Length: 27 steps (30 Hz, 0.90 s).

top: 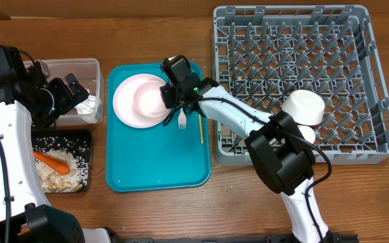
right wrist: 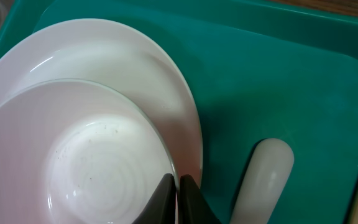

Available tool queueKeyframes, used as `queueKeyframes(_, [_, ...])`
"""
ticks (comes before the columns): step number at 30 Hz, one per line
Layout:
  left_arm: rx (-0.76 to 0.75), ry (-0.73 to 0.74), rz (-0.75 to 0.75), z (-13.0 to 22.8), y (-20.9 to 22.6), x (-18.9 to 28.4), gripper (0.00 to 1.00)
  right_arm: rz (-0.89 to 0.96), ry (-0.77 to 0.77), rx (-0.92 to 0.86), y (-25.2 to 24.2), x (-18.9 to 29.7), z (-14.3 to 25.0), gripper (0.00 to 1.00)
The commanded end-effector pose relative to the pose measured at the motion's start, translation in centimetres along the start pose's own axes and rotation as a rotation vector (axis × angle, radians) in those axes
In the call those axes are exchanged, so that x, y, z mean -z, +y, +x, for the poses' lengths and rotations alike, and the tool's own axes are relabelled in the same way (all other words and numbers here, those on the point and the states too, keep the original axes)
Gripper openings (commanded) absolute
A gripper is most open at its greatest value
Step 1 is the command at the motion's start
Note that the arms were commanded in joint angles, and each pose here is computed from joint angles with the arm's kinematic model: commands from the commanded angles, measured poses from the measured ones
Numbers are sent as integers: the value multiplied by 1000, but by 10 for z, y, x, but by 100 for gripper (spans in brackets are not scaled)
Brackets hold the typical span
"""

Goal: Sort waste into correct bins and load items into the dishwasher rack
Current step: 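Grasp the rim of the small pink bowl-plate with the right gripper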

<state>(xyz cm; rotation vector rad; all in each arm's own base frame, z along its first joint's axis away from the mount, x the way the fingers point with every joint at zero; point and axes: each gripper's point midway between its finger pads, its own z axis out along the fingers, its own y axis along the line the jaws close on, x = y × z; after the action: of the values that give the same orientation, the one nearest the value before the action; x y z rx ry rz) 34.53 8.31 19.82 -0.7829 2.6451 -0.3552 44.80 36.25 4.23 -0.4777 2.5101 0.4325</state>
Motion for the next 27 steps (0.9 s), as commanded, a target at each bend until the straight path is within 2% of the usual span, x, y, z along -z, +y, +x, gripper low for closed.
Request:
queueKeyframes(1, [-2, -34, 13, -4, -4, 12, 100, 9, 2, 1, -2, -6, 2, 4])
queueKeyframes(5, [-2, -34, 13, -4, -4, 12, 100, 9, -1, 1, -2, -6, 2, 4])
queueKeyframes(7, [-2, -34, 13, -4, -4, 12, 100, 7, -4, 1, -1, -5, 0, 8])
queueKeyframes(10, [-2, -34, 13, -4, -4, 12, 100, 3, -18, 1, 0, -4, -5, 4])
queueKeyframes(27, [-2, -34, 13, -4, -4, 12, 100, -30, -130, 18, 15, 38, -49, 4])
